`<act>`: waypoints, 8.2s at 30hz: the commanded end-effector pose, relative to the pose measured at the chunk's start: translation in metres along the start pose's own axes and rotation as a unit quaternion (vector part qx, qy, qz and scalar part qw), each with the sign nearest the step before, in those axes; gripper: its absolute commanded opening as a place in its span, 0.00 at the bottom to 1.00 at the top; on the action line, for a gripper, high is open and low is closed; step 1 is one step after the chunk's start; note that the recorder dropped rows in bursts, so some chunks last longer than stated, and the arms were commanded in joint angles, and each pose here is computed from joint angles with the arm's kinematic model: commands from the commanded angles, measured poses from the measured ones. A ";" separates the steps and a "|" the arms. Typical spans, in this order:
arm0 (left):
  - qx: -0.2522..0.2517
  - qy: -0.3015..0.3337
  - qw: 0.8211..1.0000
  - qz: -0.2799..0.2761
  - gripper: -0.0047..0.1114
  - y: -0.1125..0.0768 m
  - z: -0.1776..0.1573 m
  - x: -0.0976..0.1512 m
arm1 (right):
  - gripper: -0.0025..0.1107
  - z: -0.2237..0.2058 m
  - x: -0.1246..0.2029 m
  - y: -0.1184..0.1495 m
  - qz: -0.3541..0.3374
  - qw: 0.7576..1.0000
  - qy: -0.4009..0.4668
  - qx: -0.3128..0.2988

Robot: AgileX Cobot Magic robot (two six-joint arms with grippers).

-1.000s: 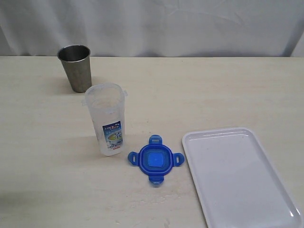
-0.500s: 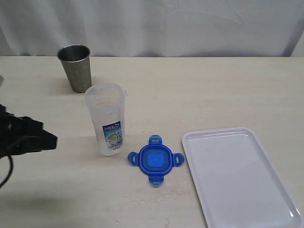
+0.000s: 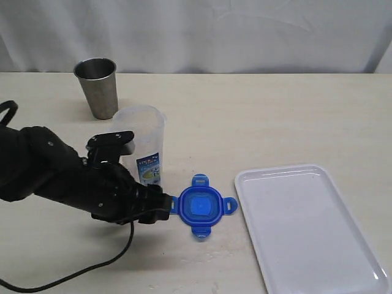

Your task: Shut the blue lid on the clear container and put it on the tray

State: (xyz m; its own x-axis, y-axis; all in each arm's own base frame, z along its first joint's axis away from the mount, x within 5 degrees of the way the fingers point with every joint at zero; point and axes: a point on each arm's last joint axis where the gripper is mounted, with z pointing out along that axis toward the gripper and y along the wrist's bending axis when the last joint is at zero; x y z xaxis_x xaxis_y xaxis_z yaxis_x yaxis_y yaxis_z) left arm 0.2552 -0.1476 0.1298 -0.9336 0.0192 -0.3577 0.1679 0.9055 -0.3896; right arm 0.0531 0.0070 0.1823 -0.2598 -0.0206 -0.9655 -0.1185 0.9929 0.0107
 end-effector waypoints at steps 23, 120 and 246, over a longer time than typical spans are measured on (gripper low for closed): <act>-0.038 -0.016 0.999 -0.019 0.62 -0.004 0.032 -0.003 | 0.06 0.000 0.000 0.000 0.005 1.000 -0.003 -0.001; -0.128 -0.156 0.956 0.213 0.62 0.035 -0.071 0.027 | 0.29 0.061 -0.156 0.018 0.081 0.967 0.227 -0.079; -0.117 -0.137 0.964 0.196 0.62 0.034 -0.069 0.031 | 0.29 0.283 0.020 0.108 0.099 0.801 0.546 -0.223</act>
State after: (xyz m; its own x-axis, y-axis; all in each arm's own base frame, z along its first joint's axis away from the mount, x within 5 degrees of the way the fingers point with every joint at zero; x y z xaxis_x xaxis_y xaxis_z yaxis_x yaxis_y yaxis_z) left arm 0.2108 -0.0877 0.1632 -0.6864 0.3087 -0.6584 0.3956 0.9182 0.0180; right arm 0.3071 0.1498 0.1010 -0.9796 -0.1551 -0.1278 -0.1985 0.8459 0.4950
